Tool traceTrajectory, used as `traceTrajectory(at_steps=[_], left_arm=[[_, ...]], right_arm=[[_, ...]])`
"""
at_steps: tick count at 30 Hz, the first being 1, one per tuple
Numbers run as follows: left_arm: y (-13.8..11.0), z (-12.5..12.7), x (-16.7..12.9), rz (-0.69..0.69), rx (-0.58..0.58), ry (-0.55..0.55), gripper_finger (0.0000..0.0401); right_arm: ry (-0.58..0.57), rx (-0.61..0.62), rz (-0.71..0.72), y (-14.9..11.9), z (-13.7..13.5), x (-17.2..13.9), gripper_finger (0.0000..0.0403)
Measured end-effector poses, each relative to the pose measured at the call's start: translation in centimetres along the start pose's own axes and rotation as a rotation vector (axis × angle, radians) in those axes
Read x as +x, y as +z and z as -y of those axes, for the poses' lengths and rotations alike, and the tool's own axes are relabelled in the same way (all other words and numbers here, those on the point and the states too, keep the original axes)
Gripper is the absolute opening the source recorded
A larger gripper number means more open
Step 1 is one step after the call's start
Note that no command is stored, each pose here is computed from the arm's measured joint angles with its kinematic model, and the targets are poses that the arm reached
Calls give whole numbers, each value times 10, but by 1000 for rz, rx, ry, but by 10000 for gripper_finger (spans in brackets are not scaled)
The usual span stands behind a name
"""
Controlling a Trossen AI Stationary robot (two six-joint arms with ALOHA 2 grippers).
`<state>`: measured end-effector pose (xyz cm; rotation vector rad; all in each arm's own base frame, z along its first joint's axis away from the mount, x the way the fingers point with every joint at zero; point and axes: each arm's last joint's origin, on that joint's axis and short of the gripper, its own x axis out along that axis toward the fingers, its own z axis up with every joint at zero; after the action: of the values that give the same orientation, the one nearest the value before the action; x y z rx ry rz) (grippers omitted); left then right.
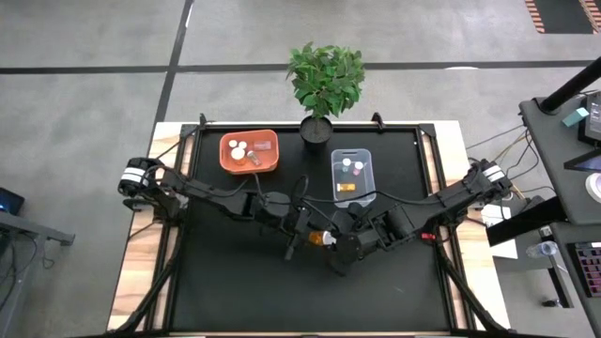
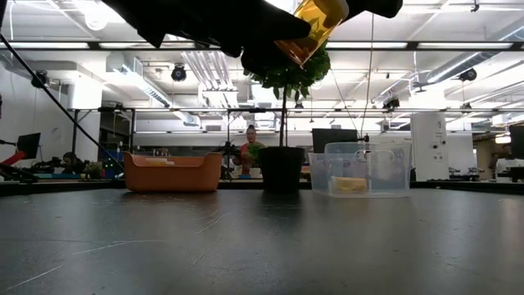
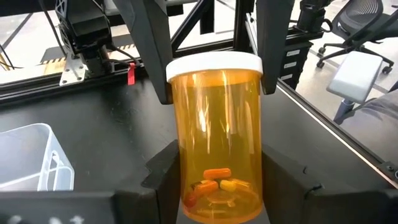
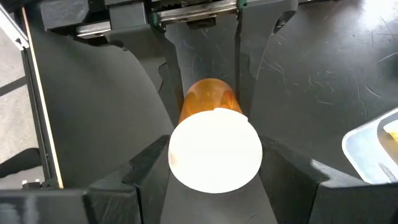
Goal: Pick and place medicine bottles into bin by pill shape (circle, oval)
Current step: Put the orange tablet pill bottle into the orange bin
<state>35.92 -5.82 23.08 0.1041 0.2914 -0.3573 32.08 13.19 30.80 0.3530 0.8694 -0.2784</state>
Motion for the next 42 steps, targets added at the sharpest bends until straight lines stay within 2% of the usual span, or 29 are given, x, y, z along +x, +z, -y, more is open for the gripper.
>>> traceTrajectory(at_steps=[4, 12, 15, 17, 20, 23, 29, 34, 39, 42], left_arm=[[0, 0, 0, 7, 8, 3, 155], [1, 1, -3, 26, 63, 4, 154], [2, 3, -8, 69, 74, 12, 154], [3, 5, -13, 100, 85, 6, 154], [8, 10, -24, 160, 101, -3, 154], [12, 14, -36, 225, 112, -1, 153], [18, 27, -55, 370, 148, -13, 153], [20, 34, -67, 476, 180, -9, 153], [20, 35, -74, 492, 183, -5, 153], [20, 35, -75, 495, 184, -1, 153]], right_arm=[[3, -4, 4, 0, 0, 0, 219], [11, -25, 48, 5, 2, -10, 288], [5, -100, 108, 7, 4, -25, 303], [-44, -174, 174, 5, 4, -36, 308], [-85, -272, 249, 0, 1, -48, 307], [-52, -329, 297, -10, -6, -50, 300], [24, -435, 411, -25, -18, -32, 284], [78, -525, 619, -22, -25, -23, 271], [78, -599, 779, -16, -20, -17, 260], [85, -564, 850, -14, -11, -8, 253]])
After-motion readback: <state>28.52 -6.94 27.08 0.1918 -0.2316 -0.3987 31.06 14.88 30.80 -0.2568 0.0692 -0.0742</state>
